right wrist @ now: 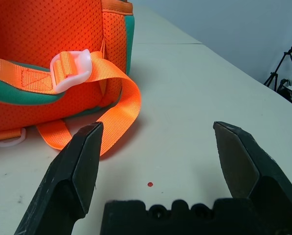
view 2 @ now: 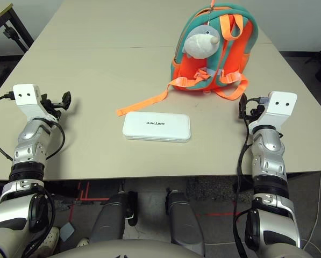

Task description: Put the pencil case into the backpack and zip it.

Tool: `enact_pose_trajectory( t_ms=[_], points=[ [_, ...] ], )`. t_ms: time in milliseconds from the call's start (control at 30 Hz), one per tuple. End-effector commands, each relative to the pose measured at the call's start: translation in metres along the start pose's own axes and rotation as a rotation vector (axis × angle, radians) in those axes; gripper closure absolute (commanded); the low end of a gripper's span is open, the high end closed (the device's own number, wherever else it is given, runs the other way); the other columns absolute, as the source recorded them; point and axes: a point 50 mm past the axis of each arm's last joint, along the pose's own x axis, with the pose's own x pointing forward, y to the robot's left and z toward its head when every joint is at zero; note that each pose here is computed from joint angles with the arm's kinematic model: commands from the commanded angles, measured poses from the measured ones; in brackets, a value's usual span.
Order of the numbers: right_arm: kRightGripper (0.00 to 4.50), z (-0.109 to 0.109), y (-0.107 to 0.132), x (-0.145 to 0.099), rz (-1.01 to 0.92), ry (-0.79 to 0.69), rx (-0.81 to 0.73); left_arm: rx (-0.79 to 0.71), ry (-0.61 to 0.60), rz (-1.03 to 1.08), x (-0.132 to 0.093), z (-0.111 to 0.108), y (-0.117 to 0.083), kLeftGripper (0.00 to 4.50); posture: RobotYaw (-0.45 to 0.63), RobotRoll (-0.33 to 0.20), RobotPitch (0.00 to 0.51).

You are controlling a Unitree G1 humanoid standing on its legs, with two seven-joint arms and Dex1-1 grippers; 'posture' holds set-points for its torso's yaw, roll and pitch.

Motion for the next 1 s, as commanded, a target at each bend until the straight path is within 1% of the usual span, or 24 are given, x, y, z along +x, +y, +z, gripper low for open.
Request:
enact_pose_trajectory(
  t_ms=[33, 300, 400, 500, 733, 867, 1000],
  points=[
    [0.04, 0.001, 0.000, 0.001, 0.006, -0.002, -0.012, 0.004, 0.008, -0.006, -0.001, -0.003, -0.003, 0.00, -0.03, 0.000, 0.162],
    [0.04, 0.001, 0.006, 0.003, 0.025, 0.001, -0.008, 0.010, 0.003, -0.017, -0.003, -0.001, -0.001, 0.00, -0.01, 0.000, 0.162],
    [0.04, 0.001, 0.007, 0.004, 0.038, 0.002, -0.009, -0.002, -0.010, -0.052, -0.001, 0.008, -0.006, 0.00, 0.00, 0.000, 0.160],
    [0.04, 0.001, 0.008, 0.004, 0.042, 0.003, -0.009, -0.028, -0.006, -0.146, 0.002, 0.021, -0.017, 0.00, 0.00, 0.000, 0.156],
    [0.04, 0.002, 0.012, 0.007, 0.062, 0.002, -0.016, -0.066, 0.036, -0.319, 0.000, 0.048, -0.035, 0.00, 0.01, 0.000, 0.158],
    [0.04, 0.002, 0.013, 0.006, 0.082, 0.006, -0.026, -0.102, 0.080, -0.422, -0.006, 0.061, -0.044, 0.00, 0.01, 0.000, 0.158],
    [0.04, 0.000, 0.015, 0.005, 0.095, 0.016, -0.032, -0.160, 0.168, -0.528, -0.014, 0.069, -0.053, 0.00, 0.01, 0.000, 0.156]
  ],
)
